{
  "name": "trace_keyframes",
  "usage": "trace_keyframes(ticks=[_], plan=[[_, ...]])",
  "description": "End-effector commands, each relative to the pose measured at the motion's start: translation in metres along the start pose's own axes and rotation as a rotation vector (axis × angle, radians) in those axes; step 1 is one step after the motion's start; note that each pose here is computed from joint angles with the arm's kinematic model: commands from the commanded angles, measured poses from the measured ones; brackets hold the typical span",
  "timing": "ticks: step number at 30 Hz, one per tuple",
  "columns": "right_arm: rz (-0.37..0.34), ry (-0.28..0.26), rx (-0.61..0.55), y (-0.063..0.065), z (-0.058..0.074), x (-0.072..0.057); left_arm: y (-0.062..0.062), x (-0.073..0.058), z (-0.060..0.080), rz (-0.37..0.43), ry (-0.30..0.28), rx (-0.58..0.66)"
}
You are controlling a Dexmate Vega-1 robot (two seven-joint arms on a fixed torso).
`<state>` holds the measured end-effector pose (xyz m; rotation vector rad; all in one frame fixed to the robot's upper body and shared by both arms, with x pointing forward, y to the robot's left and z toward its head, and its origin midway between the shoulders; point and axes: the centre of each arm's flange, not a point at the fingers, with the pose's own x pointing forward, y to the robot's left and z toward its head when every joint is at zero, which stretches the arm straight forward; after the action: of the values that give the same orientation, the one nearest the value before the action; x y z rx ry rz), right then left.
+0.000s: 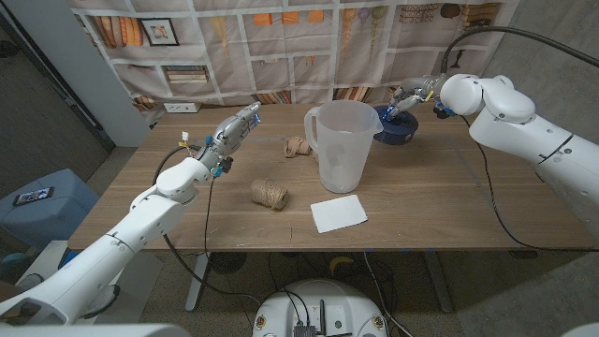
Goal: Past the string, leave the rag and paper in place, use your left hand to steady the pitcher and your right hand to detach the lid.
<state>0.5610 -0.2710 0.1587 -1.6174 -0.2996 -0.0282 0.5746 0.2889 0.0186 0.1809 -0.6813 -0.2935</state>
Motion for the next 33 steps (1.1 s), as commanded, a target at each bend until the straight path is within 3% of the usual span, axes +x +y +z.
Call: trace_keyframes(ticks=[1, 19, 33], plan=[[0.035, -0.003, -0.014, 0.028, 0.007, 0.016, 0.003, -0.009, -0.013, 0.109, 0.029, 0.059], [0.076, 0.010, -0.046, 0.057, 0.001, 0.040, -0.006, -0.011, -0.030, 0.196, 0.006, -0.017], [0.081, 0.016, -0.047, 0.077, 0.001, 0.053, -0.010, -0.013, -0.039, 0.209, 0.008, -0.048]])
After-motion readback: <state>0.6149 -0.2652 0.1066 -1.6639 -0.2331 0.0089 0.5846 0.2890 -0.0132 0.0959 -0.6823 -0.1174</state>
